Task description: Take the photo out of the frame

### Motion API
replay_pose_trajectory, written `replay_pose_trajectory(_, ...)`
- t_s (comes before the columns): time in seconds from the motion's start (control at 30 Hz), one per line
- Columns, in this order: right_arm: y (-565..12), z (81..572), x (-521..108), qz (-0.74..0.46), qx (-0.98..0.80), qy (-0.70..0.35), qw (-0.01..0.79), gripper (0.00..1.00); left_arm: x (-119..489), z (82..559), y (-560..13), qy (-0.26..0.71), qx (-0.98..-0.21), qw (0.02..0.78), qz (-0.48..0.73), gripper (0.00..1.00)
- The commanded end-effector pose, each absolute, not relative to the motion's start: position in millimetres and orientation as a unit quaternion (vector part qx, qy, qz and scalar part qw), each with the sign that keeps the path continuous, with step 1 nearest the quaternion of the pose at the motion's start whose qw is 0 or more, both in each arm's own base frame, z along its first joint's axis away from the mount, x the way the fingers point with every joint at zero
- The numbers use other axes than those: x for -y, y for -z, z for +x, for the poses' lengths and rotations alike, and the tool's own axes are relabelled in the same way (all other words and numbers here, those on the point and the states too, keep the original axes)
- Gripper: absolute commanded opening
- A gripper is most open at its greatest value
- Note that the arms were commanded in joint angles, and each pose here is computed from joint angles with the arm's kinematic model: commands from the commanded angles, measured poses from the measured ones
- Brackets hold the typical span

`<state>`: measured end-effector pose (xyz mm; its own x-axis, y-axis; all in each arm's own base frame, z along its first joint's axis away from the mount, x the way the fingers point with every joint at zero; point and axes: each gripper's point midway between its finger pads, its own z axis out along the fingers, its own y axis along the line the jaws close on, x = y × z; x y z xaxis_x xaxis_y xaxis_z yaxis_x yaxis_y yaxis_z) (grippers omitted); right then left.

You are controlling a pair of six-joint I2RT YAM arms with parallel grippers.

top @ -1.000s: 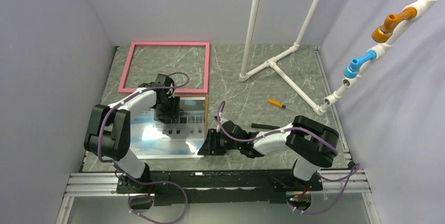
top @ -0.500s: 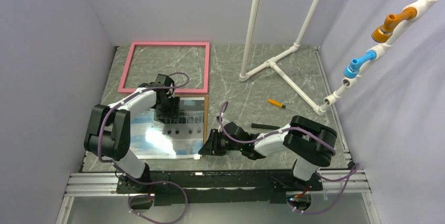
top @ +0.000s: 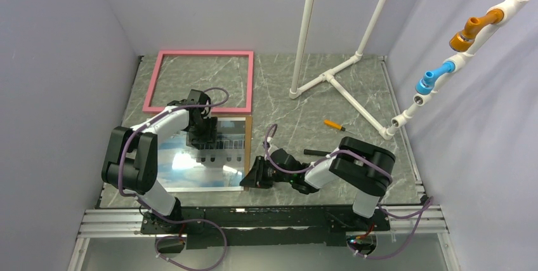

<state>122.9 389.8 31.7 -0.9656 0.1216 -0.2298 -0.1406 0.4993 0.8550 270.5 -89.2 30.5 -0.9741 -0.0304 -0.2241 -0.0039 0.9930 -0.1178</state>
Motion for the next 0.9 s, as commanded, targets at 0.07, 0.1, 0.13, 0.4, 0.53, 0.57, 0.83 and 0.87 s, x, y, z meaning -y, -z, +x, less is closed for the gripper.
replay_pose_trajectory(0.07,-36.9,130.8,-396.4,0.001,-0.841,-0.523,0.138,0.33,94.6,279.8,-35.7,0.067,-0.990,0.122,-0.008,0.64)
replay_pose_trajectory(0.1,-36.1,131.4,-397.5,0.001,-0.841,-0.523,0.137,0.34,95.0,279.4,-34.7,0.067,-0.991,0.120,-0.008,0.64)
replay_pose_trajectory(0.13,-35.4,131.7,-398.8,-0.001,-0.842,-0.522,0.137,0.34,95.3,278.8,-33.4,0.067,-0.991,0.117,-0.008,0.64)
replay_pose_trajectory(0.4,-25.8,139.5,-392.1,0.002,-0.863,-0.481,0.155,0.35,101.2,278.2,-59.3,0.082,-0.984,0.159,-0.018,0.55)
replay_pose_trajectory(0.53,-24.7,137.8,-390.7,0.000,-0.863,-0.481,0.153,0.36,113.6,256.2,-73.1,0.141,-0.970,0.186,-0.061,0.55)
replay_pose_trajectory(0.57,-25.4,137.5,-392.1,-0.002,-0.862,-0.484,0.151,0.36,117.6,245.9,-68.9,0.159,-0.967,0.182,-0.075,0.54)
replay_pose_trajectory(0.83,-23.5,137.1,-394.4,-0.007,-0.864,-0.481,0.147,0.36,134.4,200.9,-40.8,0.195,-0.952,0.193,-0.132,0.48)
replay_pose_trajectory(0.87,-22.2,136.9,-394.6,-0.008,-0.866,-0.478,0.146,0.36,133.6,197.6,-36.9,0.189,-0.954,0.187,-0.135,0.48)
